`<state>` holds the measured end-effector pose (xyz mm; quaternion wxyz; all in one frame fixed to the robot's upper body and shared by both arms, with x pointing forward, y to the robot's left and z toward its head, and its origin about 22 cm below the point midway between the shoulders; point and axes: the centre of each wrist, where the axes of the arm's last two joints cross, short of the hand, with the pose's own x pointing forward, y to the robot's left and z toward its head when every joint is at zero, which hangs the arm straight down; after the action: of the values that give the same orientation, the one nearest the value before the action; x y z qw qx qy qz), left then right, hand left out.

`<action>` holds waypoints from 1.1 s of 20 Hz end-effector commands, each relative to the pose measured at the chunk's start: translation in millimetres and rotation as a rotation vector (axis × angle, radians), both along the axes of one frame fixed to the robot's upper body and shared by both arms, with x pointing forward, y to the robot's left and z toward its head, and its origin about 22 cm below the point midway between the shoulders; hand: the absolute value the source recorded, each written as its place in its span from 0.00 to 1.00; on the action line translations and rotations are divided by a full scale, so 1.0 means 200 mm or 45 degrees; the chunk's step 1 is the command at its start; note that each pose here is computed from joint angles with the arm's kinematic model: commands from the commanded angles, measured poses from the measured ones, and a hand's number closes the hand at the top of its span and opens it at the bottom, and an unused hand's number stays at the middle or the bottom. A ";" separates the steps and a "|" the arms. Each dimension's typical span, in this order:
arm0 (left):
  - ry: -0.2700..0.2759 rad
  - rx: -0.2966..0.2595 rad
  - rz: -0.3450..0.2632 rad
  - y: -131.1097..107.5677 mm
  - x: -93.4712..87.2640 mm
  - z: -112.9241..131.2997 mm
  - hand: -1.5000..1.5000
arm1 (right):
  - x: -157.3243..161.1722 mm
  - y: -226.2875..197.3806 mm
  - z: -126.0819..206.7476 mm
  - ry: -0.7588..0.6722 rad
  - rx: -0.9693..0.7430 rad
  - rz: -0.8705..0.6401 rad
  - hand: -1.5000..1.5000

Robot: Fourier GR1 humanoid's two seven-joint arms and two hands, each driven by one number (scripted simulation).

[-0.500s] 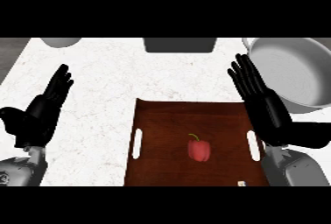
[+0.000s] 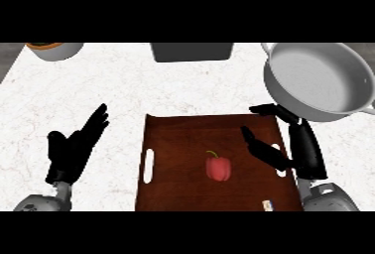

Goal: Pick the bell pepper from the tray and place it in the pot

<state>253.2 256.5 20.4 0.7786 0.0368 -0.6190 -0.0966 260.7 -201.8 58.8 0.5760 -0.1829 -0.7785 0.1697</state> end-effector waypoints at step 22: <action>0.106 -0.074 -0.169 -0.11 0.02 -0.17 0.50 | -0.50 0.58 0.26 0.252 -0.095 -0.331 0.00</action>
<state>255.2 241.4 -14.9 0.7953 -0.0249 -0.5922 -0.1268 150.9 -93.4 89.1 0.6070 -0.3050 -0.7193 0.1457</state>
